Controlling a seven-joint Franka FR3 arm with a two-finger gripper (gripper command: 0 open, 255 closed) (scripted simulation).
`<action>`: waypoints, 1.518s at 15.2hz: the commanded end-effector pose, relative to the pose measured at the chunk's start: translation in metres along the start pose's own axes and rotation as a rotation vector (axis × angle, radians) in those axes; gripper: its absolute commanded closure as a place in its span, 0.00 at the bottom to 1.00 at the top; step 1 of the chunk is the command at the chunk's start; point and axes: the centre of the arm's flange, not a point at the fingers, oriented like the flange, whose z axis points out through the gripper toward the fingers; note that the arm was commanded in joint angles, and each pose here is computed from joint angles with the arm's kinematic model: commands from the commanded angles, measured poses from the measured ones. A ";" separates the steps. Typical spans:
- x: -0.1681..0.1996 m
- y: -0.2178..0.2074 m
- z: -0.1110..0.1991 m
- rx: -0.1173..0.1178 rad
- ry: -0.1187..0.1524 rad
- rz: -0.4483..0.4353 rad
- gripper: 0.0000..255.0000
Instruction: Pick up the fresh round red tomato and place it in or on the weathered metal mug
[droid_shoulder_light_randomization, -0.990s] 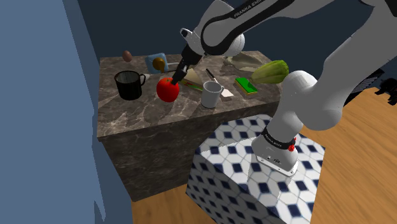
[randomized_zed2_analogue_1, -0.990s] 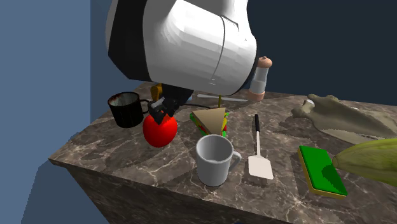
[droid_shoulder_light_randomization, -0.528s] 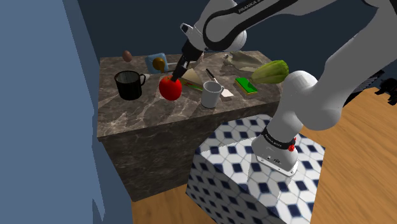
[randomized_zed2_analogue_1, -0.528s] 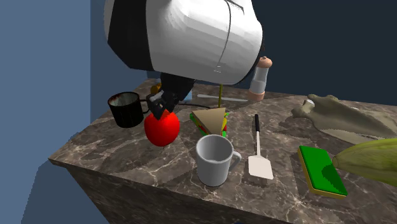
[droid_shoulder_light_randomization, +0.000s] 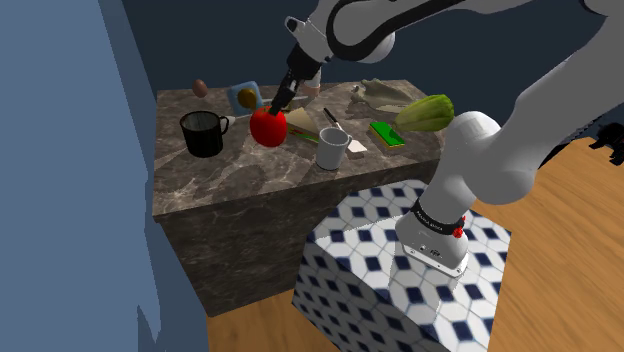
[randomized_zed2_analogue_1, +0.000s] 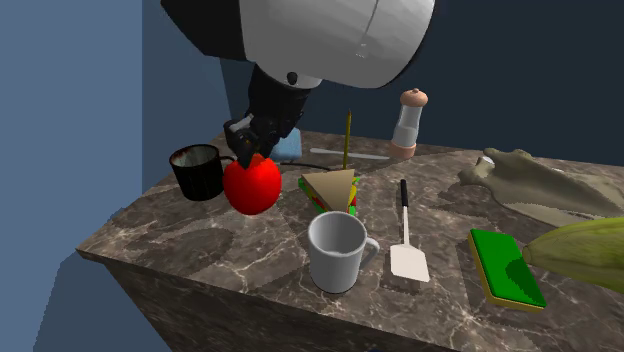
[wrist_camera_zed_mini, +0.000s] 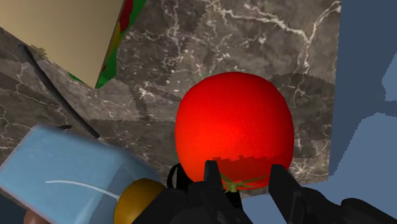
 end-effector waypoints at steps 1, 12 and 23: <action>0.005 -0.001 -0.009 0.000 0.000 0.000 1.00; 0.032 -0.004 -0.060 0.000 0.000 0.000 1.00; 0.079 -0.006 -0.097 0.000 0.000 0.000 1.00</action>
